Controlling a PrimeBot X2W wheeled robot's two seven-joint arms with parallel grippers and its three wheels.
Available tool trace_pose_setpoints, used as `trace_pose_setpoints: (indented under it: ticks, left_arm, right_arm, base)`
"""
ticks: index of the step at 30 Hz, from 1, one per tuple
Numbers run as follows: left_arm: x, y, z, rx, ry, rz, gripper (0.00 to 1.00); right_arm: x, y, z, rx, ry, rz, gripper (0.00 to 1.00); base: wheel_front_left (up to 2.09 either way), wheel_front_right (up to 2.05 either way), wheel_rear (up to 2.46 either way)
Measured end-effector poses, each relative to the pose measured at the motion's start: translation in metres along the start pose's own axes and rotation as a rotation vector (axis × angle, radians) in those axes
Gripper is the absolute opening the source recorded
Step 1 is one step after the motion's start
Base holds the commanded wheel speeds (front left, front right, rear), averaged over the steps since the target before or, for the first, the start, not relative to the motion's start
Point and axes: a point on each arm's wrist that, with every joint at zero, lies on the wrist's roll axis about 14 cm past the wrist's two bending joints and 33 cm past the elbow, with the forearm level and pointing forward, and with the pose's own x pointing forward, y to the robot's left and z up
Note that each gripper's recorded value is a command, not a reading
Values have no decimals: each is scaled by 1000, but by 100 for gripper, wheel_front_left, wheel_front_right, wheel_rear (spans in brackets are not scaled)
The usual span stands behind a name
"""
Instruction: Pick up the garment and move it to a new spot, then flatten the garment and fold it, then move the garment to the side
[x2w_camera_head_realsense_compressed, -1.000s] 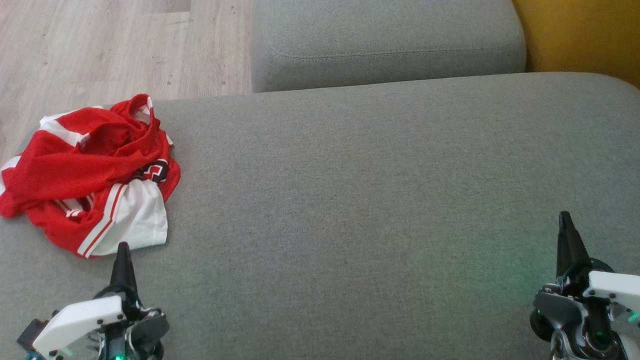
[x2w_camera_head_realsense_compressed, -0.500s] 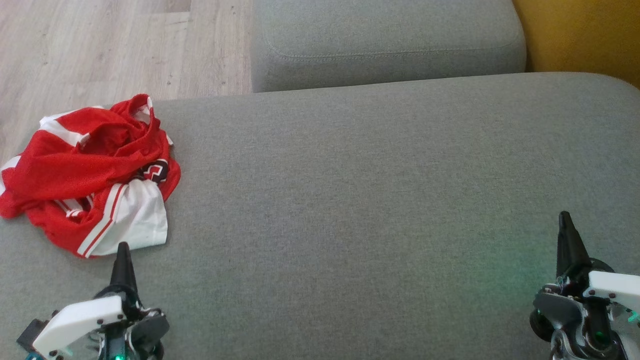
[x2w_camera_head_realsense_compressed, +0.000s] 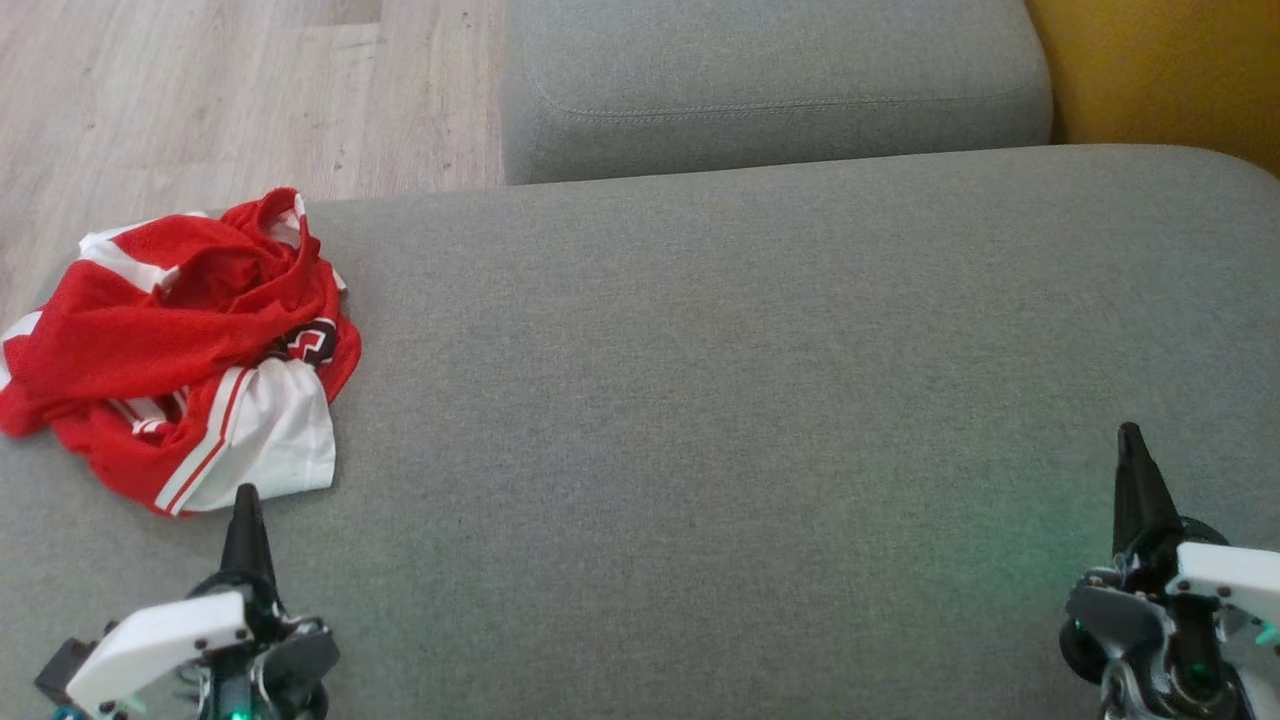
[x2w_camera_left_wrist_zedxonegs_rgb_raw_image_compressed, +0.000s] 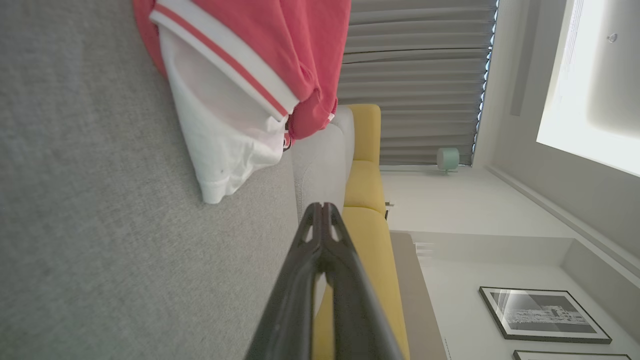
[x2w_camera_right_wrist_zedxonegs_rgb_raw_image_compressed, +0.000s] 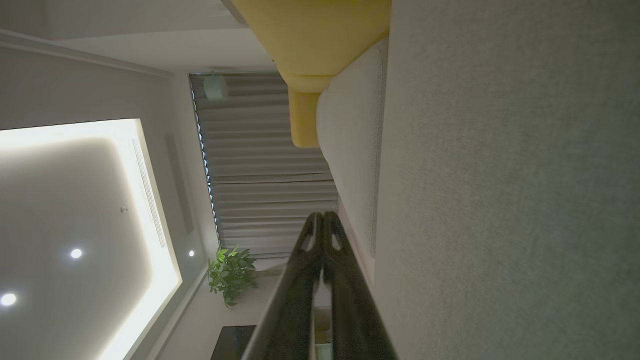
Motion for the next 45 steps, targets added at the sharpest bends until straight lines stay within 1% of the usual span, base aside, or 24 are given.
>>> trace_pose_setpoints:
  ticks: [4,8,13,19,22,25,26,27,32,34,35,45]
  left_arm:
    - [-8,18,-3,-4,4,52,100]
    - [-25,50,-3,-13,-1,148,100]
    - [-38,70,-4,-21,-4,210,100]
    - [-38,66,-3,-14,-16,196,100]
    - [-36,61,-3,18,-16,180,100]
    - [-36,59,-3,76,-12,176,100]
    - [-35,56,-3,130,-6,170,100]
    - [-34,54,-3,153,-4,166,100]
    - [-31,47,-6,250,6,155,100]
    - [-30,44,-9,280,14,149,100]
    - [-30,44,-9,280,14,149,100]
    - [-28,33,-11,418,14,121,100]
  right_arm:
    - [-8,-16,-2,3,4,-47,100]
    - [-24,-47,-2,9,2,-140,100]
    - [-39,-70,-6,11,12,-211,100]
    - [-37,-66,-13,5,28,-196,100]
    - [-37,-64,-15,-5,27,-191,100]
    - [-36,-63,-21,-51,49,-188,100]
    - [-35,-62,-23,-94,57,-185,100]
    - [-34,-61,-23,-114,58,-182,100]
    - [-30,-54,-28,-225,82,-160,100]
    - [-30,-55,-32,-266,97,-159,100]
    - [-30,-55,-32,-266,97,-159,100]
    - [-30,-49,-52,-458,166,-120,100]
  base:
    - [0,0,0]
    - [0,0,0]
    - [0,0,0]
    - [0,0,0]
    - [0,0,0]
    - [0,0,0]
    - [0,0,0]
    - [0,0,0]
    - [0,0,0]
    - [0,0,0]
    - [0,0,0]
    - [0,0,0]
